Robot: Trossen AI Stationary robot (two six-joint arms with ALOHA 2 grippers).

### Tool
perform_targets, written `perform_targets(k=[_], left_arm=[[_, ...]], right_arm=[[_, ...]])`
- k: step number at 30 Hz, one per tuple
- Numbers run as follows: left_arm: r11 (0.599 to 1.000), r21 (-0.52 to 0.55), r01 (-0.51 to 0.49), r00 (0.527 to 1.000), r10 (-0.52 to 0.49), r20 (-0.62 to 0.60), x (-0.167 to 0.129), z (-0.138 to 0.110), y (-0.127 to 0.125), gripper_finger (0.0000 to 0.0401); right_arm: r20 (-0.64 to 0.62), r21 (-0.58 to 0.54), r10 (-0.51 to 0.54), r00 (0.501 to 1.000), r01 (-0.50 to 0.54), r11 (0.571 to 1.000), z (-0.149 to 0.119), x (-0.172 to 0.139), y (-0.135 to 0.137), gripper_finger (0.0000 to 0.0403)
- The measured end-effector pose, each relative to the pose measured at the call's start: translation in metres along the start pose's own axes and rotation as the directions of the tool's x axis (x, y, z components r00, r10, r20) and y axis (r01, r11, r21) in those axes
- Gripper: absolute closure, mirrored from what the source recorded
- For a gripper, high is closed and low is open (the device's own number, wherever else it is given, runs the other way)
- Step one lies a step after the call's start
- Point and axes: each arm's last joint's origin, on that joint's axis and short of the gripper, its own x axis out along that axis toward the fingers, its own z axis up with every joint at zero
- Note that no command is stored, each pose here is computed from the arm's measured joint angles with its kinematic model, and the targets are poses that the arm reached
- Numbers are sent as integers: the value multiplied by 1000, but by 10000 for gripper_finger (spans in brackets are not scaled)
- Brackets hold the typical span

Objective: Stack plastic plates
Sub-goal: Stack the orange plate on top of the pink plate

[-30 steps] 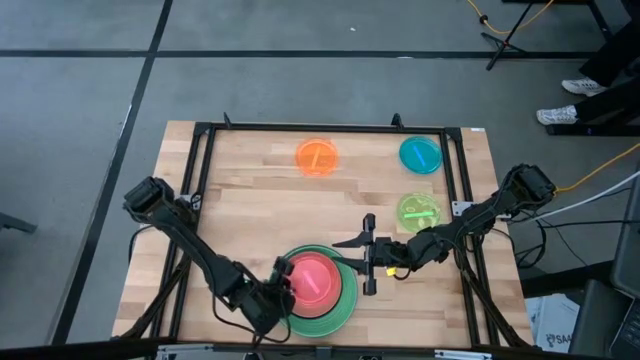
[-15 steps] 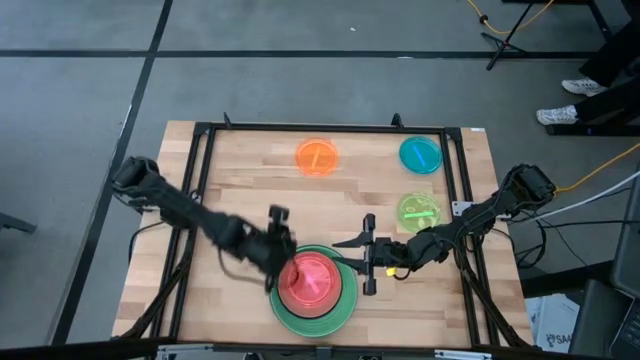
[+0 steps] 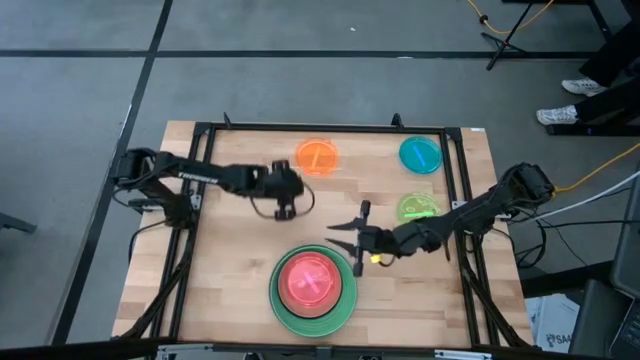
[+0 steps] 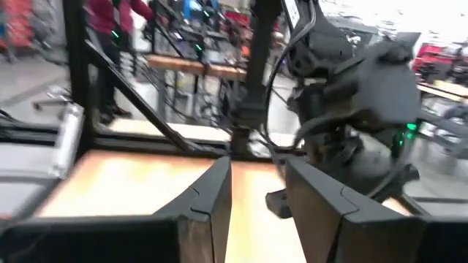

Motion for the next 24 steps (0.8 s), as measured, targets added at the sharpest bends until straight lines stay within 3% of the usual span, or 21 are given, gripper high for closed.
perform_targets(k=[3, 8, 14, 19, 24], left_arm=[[987, -148, -59, 997, 64, 29, 6, 0, 30, 297], [923, -379, -70, 993, 100, 62, 17, -6, 73, 297], [864, -494, -97, 990, 133, 38, 35, -22, 111, 288], [803, -587, -101, 993, 122, -4, 53, -37, 136, 246], [747, -663, -41, 999, 24, -34, 80, -40, 153, 224]], right_arm=[[-26, -33, -37, 999, 36, 999, -4, 6, -11, 281], [-109, -105, -83, 991, 72, 992, -14, 12, -27, 281], [-248, -171, -126, 961, 85, 982, -30, 16, -42, 281], [-325, -162, -150, 934, 101, 982, -40, 16, -50, 281], [-360, -158, -147, 921, 95, 983, -43, 15, -50, 281]])
